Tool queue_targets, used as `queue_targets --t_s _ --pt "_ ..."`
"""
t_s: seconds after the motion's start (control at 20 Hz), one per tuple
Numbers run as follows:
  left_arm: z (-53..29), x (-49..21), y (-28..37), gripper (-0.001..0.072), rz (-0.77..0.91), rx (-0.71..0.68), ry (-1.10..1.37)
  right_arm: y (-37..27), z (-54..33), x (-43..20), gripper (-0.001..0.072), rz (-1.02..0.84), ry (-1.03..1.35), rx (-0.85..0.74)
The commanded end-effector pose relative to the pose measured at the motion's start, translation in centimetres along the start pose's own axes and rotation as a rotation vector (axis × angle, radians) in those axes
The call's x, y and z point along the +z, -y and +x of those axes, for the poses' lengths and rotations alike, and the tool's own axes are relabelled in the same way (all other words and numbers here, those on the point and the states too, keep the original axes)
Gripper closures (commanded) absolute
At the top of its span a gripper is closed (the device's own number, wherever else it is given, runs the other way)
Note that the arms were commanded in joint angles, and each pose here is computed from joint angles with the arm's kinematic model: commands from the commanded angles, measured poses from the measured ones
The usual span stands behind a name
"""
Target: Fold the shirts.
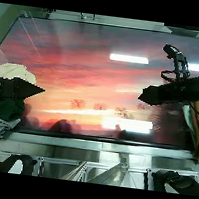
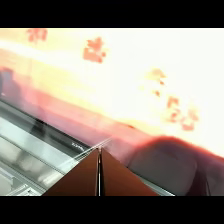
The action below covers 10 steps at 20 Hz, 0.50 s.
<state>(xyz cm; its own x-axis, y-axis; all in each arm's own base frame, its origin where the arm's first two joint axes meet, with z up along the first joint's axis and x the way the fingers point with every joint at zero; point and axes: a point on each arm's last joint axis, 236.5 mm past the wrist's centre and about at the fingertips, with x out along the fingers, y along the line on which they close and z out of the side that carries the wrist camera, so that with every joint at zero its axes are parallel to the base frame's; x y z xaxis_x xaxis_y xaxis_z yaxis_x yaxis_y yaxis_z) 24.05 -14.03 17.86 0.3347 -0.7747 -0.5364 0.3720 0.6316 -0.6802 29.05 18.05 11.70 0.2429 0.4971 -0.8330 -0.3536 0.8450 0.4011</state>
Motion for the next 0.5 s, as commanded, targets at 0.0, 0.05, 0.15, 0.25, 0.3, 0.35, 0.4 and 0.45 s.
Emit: queue_targets --t_s 0.0,0.05,0.15,0.25,0.3,0.35,0.4,0.45 --pt "0.0 0.0 0.0 0.0692 0.000 -0.001 0.001 0.0 0.0 0.0 0.0693 -0.002 0.000 0.000" --pt "0.0 0.0 0.0 0.0693 0.000 0.000 0.001 0.0 0.0 0.0 0.0693 -0.002 0.000 0.000" --pt "-0.4 0.7 -0.6 0.0696 0.006 0.024 0.030 0.0 0.0 0.0 0.0694 -0.002 0.000 0.000" --pt "-3.1 2.9 -5.0 0.0701 0.010 0.239 0.076 0.0 0.0 0.0 0.0694 -0.002 0.000 0.000" --pt "-5.3 3.7 -8.1 0.0650 -0.003 0.388 0.082 0.0 0.0 0.0 0.0694 -0.002 0.000 0.000" --pt "-7.8 4.4 -11.0 0.0281 -0.030 0.527 0.085 0.0 0.0 0.0 0.0694 -0.002 0.000 0.000" --pt "-10.2 5.3 -13.9 -0.0008 -0.065 0.653 0.093 0.0 0.0 0.0 0.0693 -0.002 0.000 0.000" --pt "-12.2 6.2 -16.6 -0.0009 -0.086 0.746 0.105 0.0 0.0 0.0 0.0693 -0.002 0.000 0.000"
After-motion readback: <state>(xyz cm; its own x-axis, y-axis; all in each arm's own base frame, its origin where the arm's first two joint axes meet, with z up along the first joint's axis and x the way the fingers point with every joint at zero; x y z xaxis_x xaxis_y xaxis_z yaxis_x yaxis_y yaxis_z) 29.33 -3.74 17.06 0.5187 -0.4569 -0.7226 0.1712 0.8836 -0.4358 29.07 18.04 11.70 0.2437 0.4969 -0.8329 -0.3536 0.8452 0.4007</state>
